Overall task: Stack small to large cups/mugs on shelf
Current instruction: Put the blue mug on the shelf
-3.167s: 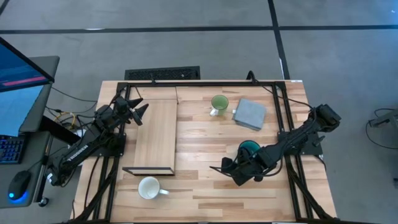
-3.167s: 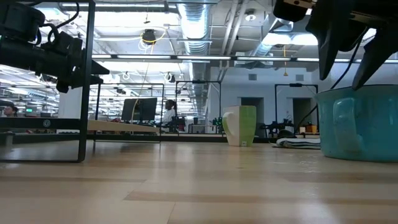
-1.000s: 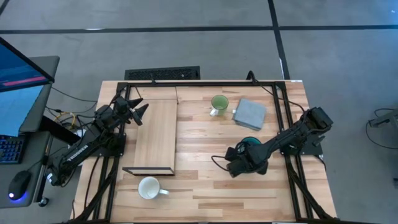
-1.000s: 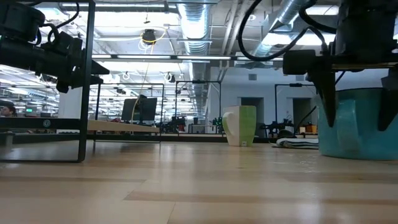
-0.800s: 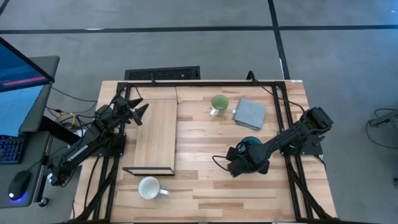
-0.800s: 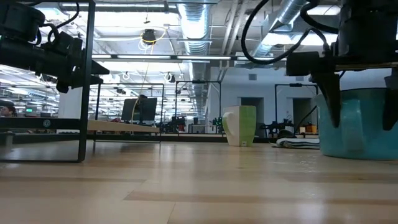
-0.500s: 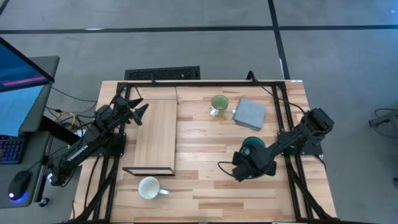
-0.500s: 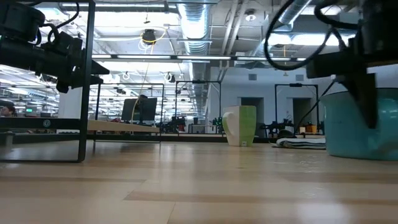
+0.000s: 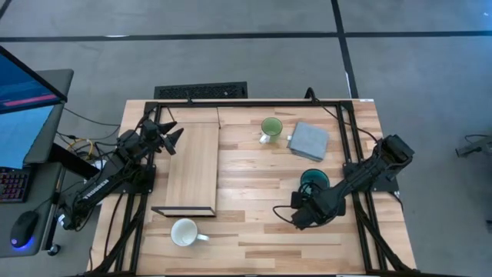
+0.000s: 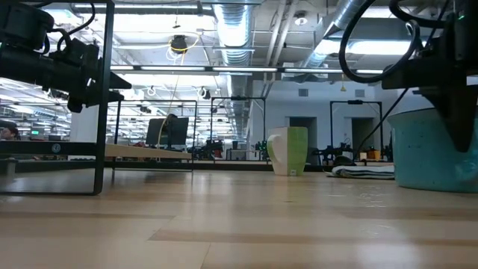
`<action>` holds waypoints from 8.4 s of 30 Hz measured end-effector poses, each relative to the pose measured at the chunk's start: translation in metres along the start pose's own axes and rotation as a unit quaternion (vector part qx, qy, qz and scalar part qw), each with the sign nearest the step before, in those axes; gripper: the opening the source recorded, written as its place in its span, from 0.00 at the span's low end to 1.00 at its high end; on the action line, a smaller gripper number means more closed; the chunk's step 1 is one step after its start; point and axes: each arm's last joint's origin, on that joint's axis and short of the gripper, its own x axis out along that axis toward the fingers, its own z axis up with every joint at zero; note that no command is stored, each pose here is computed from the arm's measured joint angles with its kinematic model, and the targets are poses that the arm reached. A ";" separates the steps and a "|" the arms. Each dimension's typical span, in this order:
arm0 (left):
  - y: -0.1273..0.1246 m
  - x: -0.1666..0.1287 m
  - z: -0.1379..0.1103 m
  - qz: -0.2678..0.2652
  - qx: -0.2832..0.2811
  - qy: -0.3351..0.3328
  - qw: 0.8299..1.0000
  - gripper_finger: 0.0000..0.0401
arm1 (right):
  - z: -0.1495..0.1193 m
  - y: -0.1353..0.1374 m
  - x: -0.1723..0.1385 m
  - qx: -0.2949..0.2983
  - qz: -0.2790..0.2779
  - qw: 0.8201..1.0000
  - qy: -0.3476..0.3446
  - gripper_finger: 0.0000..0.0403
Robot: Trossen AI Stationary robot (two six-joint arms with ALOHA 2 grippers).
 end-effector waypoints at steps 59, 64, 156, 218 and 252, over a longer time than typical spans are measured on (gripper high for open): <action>0.000 0.000 0.000 0.000 -0.005 0.000 1.000 0.62 | 0.012 0.015 0.003 -0.062 0.031 0.997 -0.024 0.25; 0.000 0.000 0.000 0.000 -0.005 0.000 1.000 0.62 | 0.020 0.022 0.004 -0.112 0.033 0.993 -0.023 0.25; 0.002 0.001 -0.003 0.027 -0.002 0.010 1.000 0.62 | 0.184 0.282 -0.080 -0.591 0.330 0.716 -0.171 0.25; -0.022 -0.013 0.065 -0.035 0.054 -0.093 0.994 0.62 | 0.213 0.308 -0.041 -0.562 0.352 0.734 -0.149 0.24; -0.020 -0.012 0.057 -0.032 0.050 -0.048 0.997 0.62 | 0.230 0.310 -0.040 -0.628 0.342 0.667 -0.208 0.24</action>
